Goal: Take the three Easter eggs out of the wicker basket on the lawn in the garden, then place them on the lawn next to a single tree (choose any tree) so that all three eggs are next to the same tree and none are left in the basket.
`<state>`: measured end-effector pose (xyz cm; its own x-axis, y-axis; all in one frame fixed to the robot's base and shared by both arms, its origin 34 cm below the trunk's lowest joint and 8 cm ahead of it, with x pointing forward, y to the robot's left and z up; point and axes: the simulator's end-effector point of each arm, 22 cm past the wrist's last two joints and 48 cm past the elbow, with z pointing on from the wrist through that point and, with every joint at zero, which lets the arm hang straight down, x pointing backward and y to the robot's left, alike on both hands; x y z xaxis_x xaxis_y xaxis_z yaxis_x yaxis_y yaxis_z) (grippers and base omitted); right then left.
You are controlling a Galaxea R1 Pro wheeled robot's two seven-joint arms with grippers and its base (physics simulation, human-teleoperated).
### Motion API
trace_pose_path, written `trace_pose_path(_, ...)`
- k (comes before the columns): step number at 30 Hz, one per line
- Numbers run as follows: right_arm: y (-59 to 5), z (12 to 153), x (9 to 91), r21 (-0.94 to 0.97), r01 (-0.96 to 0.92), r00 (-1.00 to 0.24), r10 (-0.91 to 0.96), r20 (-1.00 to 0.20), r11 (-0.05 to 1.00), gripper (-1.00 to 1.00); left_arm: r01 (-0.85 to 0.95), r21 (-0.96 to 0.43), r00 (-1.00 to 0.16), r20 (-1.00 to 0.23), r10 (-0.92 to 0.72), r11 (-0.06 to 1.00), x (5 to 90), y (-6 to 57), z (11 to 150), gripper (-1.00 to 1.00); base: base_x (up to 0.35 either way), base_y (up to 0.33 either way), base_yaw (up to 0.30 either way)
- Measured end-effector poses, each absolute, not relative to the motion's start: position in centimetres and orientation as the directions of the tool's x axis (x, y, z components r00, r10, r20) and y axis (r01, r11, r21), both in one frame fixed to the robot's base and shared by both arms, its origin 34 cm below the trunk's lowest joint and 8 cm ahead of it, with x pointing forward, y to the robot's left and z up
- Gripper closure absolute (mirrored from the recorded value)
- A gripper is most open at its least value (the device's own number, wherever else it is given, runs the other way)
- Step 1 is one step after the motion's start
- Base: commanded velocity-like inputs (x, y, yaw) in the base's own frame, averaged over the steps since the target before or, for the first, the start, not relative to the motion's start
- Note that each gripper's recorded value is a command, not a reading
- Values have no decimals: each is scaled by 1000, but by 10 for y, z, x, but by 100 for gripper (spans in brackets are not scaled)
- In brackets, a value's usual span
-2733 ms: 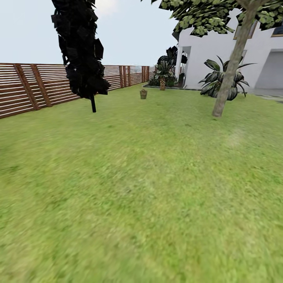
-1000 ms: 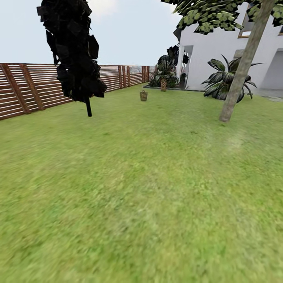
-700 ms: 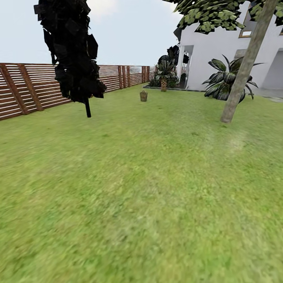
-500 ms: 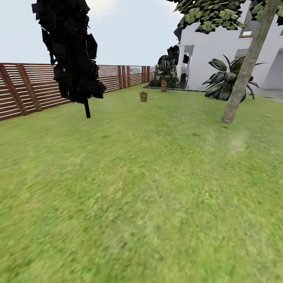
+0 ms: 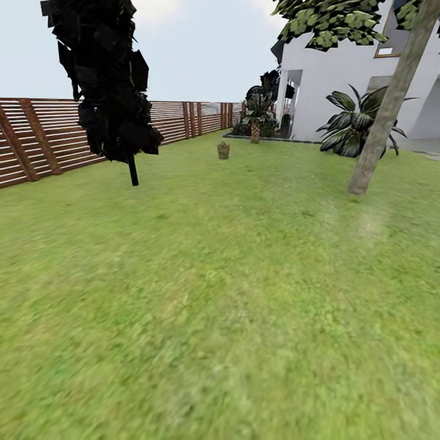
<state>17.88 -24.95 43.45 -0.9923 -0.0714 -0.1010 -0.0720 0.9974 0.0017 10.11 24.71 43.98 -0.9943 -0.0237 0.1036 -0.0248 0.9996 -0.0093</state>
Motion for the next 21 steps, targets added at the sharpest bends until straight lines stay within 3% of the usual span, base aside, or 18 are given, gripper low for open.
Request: trace_pose_path(21, -250, 434, 179, 2, -72, -992, -71, -101, 997, -100, -24, -9, -994, 103, -23, 1000, 101, 247, 440, -100, 340, 0, 0)
